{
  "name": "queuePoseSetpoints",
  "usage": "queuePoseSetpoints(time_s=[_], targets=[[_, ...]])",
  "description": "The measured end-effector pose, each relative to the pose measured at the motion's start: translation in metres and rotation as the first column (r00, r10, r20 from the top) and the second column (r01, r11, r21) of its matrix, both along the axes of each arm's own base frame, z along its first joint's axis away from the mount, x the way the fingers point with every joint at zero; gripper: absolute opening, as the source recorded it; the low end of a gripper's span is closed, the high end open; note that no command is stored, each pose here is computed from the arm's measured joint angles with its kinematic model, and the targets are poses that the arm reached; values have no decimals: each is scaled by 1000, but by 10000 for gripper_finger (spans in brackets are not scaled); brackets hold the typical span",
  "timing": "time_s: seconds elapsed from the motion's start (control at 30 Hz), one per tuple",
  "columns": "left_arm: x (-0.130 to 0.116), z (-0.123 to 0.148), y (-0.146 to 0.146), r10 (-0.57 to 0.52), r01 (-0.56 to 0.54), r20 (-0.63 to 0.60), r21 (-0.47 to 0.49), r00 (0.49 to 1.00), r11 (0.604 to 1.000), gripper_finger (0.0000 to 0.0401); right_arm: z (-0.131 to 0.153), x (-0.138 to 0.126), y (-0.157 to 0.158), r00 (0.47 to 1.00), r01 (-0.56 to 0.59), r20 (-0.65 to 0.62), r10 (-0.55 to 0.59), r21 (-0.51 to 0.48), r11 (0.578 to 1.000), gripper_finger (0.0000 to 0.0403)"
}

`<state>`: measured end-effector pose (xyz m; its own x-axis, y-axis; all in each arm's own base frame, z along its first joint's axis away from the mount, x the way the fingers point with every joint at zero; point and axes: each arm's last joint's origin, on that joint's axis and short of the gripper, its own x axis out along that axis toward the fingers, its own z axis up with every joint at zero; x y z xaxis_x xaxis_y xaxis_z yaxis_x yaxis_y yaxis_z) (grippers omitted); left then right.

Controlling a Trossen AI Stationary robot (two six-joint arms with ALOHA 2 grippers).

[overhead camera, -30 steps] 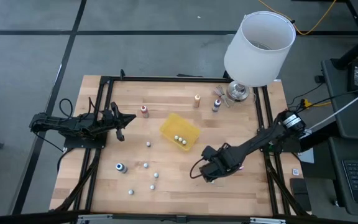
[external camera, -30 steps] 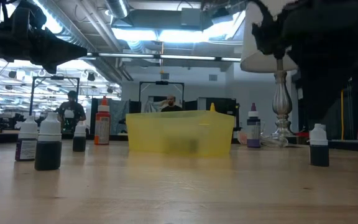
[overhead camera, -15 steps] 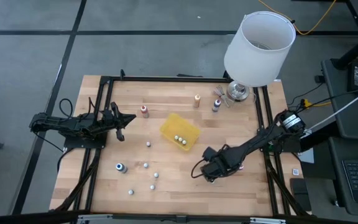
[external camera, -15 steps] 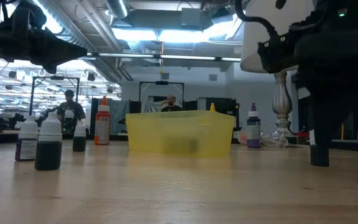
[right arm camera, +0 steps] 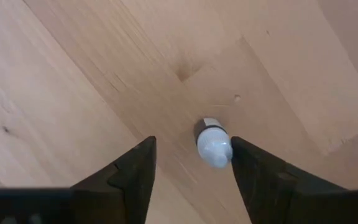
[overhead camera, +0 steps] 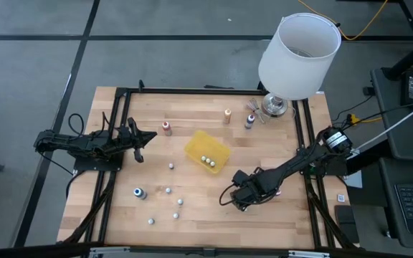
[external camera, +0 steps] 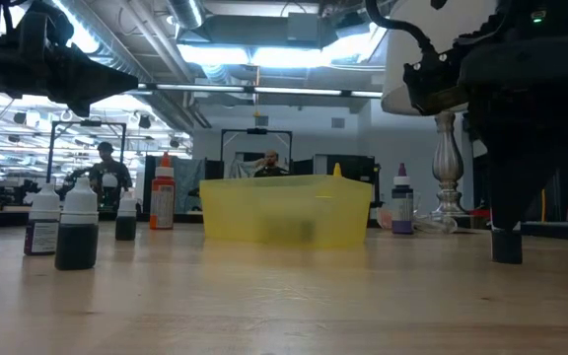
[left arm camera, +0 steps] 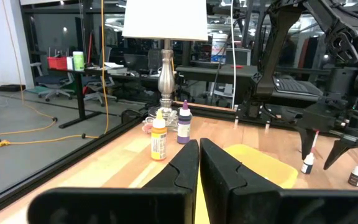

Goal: Pick & Place food coloring
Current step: Put the small black food coloring bottle into the yellow bin

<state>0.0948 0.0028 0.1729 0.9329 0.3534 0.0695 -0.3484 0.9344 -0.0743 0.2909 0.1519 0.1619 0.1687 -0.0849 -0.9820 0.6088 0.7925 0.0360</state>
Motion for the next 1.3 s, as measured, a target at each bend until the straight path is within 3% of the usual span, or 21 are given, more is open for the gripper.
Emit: queuePoseSetpoints(time_s=[0.37,0.6,1.0,1.17,1.3], targets=[[0,0,0,0,0,0,0,1000,1000,10,0,0,0,1000,-4,-3,4,-3,1000,123],[0,0,0,0,0,0,0,1000,1000,11,2,0,0,997,-80,-22,79,-20,997,59],[0,0,0,0,0,0,0,1000,1000,13,54,21,-20,936,-340,-126,330,-69,938,77],[0,0,0,0,0,0,0,1000,1000,10,82,36,-38,900,-432,-110,422,-79,899,60],[0,0,0,0,0,0,0,1000,1000,9,102,48,-56,893,-449,-68,444,-93,889,68]])
